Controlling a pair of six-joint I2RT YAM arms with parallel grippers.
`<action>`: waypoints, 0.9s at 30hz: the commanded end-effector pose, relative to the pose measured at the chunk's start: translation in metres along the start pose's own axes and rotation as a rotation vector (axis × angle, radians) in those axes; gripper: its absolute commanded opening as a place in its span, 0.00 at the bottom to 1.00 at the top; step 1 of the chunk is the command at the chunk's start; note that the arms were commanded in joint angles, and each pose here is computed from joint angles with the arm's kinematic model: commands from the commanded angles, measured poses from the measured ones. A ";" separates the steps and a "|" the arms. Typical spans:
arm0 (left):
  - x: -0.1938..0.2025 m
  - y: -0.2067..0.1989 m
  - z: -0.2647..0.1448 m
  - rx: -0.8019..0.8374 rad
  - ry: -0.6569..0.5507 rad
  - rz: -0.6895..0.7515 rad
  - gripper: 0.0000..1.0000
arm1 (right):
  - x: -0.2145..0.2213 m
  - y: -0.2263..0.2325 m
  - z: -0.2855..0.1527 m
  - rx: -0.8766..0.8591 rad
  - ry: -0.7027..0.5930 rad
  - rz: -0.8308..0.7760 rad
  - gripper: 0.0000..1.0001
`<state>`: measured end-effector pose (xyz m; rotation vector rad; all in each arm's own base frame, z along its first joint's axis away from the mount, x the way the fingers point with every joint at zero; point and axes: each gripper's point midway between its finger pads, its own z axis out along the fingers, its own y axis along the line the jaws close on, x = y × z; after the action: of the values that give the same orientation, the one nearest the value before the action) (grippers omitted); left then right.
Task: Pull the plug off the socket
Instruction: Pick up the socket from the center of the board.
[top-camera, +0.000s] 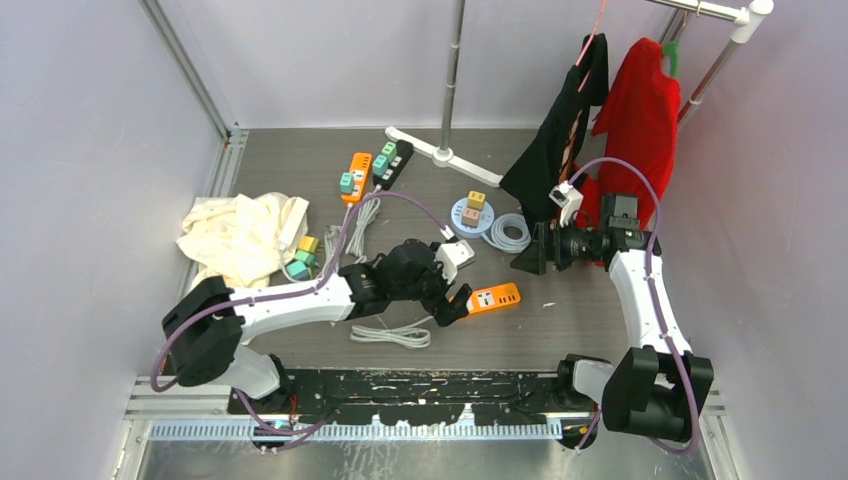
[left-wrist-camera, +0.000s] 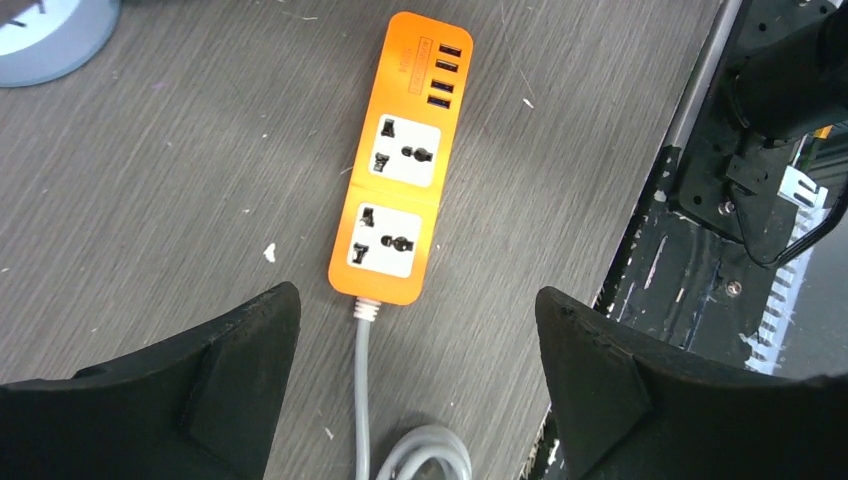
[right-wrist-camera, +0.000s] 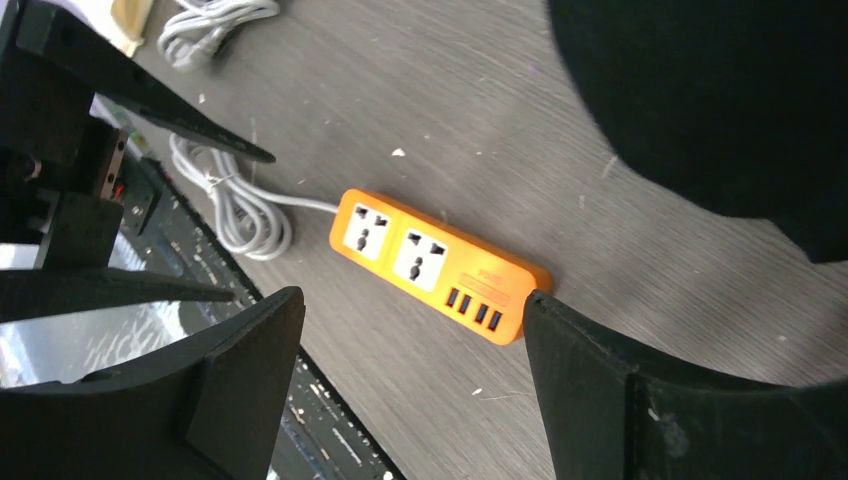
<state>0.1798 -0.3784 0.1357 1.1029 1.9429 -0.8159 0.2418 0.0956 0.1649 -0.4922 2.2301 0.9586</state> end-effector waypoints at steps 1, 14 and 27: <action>-0.020 -0.008 0.016 0.058 -0.092 0.025 0.87 | -0.012 -0.011 -0.005 0.079 -0.066 -0.023 0.85; 0.019 0.000 0.068 0.035 0.013 0.221 0.86 | -0.008 -0.010 -0.004 0.081 -0.103 -0.013 0.86; 0.039 0.019 0.093 -0.027 0.150 0.265 0.67 | -0.005 -0.009 -0.002 0.061 -0.103 0.017 0.85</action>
<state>0.2034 -0.4267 0.0482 1.3861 1.8929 -0.6164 0.2447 0.0866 0.1546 -0.3806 2.2190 0.8868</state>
